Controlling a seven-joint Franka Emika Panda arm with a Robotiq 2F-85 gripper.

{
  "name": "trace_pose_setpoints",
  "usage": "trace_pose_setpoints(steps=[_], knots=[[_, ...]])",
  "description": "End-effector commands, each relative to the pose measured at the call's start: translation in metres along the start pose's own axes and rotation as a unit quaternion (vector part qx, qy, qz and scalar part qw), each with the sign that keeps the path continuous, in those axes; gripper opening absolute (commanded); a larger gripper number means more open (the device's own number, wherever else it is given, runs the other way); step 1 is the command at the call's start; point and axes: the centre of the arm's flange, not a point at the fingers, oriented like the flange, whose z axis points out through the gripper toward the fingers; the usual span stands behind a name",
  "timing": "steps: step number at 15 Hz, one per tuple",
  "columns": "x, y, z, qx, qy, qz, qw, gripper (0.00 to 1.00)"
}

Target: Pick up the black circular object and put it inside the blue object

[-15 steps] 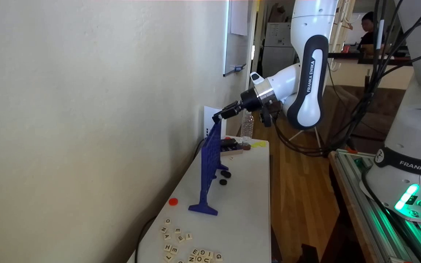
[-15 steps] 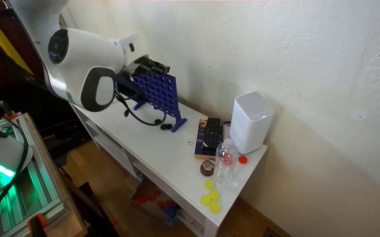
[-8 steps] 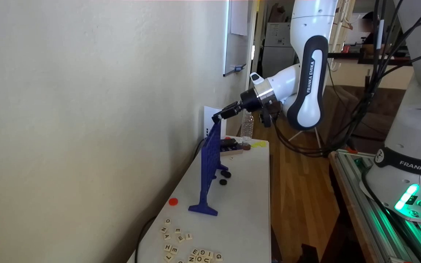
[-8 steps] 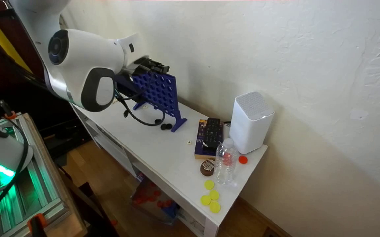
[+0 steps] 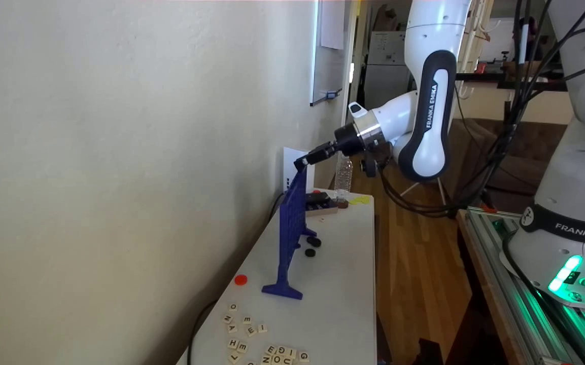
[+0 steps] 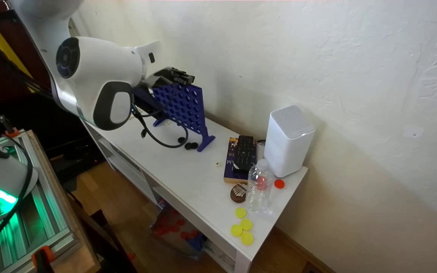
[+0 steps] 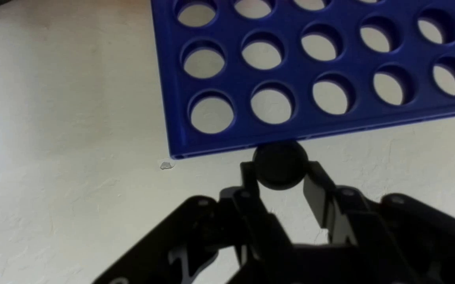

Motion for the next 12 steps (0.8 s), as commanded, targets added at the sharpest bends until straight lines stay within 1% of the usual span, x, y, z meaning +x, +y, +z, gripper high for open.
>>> trace_pose_setpoints(steps=[1, 7, 12], knots=[[-0.018, 0.000, -0.004, -0.001, 0.021, 0.011, 0.9997, 0.10], [-0.023, 0.005, -0.004, 0.001, 0.025, 0.020, 0.9995, 0.10], [-0.031, 0.007, -0.001, 0.007, 0.036, 0.010, 0.9993, 0.10]])
